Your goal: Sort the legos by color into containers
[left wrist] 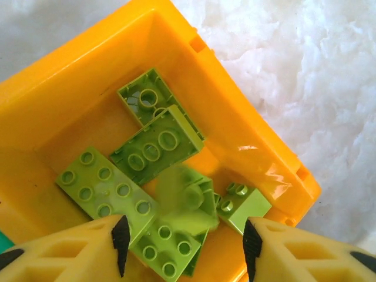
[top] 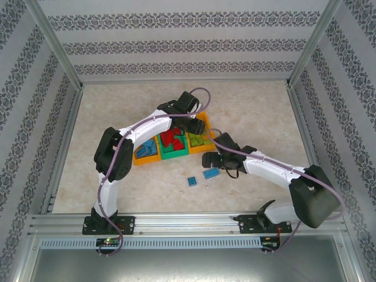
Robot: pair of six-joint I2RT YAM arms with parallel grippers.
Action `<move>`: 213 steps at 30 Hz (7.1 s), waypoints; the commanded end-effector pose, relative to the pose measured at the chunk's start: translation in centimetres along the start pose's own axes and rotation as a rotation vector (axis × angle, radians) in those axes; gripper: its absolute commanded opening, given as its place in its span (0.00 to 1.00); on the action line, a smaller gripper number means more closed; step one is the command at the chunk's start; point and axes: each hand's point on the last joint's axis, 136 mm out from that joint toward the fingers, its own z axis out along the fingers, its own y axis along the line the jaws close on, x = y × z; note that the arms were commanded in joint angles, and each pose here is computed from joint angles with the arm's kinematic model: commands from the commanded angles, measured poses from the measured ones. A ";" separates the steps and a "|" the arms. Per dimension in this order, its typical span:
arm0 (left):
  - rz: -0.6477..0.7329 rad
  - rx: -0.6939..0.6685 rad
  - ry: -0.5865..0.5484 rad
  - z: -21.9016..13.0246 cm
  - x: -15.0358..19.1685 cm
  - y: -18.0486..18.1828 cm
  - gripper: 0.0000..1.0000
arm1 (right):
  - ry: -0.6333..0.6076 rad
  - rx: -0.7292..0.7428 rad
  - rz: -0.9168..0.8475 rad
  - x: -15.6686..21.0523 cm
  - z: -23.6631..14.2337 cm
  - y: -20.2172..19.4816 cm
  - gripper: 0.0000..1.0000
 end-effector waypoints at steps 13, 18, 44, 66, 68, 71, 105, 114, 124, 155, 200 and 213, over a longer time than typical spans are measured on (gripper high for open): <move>-0.083 -0.082 -0.148 -6.3 -2.4 1.5 1.00 | -0.006 0.021 -0.129 4.2 0.3 0.2 0.96; -0.138 -0.043 -0.209 -7.7 -2.3 1.3 1.00 | -0.019 0.008 -0.140 4.2 0.1 0.1 0.96; -0.192 -0.038 -0.316 -10.0 -0.7 3.1 0.99 | 0.022 0.060 -0.254 4.7 1.8 0.6 0.96; -0.256 -0.145 -0.292 -11.7 3.2 7.1 0.99 | 0.061 0.094 -0.356 3.2 3.2 2.4 0.58; -0.275 -0.172 -0.296 -12.3 4.0 8.0 0.99 | 0.032 0.058 -0.349 2.3 2.2 3.5 0.56; -0.320 -0.228 -0.304 -13.6 5.6 9.8 0.99 | -0.032 -0.057 -0.341 0.4 0.1 6.7 0.54; -0.637 -0.479 -0.311 -20.7 21.9 17.5 1.00 | 0.031 -0.508 -0.184 -12.7 6.0 29.6 0.89; -0.371 -0.274 -0.260 -17.4 20.1 9.9 1.00 | -0.043 -0.553 -0.177 -14.8 1.9 29.9 0.98; 0.480 0.075 -0.070 -10.9 20.2 -4.2 0.99 | -0.179 -0.429 -0.085 -16.8 -3.4 18.1 0.98; 0.818 0.211 0.304 -0.8 23.9 -7.9 0.76 | -0.331 -0.052 0.401 -8.0 -8.8 -11.3 0.98; -0.312 -0.465 -0.008 -10.7 10.8 17.1 0.26 | -0.549 0.235 0.135 -10.4 -9.2 -16.3 0.98; -0.367 -0.566 0.034 -10.6 10.5 18.7 0.78 | -0.723 0.322 -0.033 -14.0 -6.5 -17.9 0.98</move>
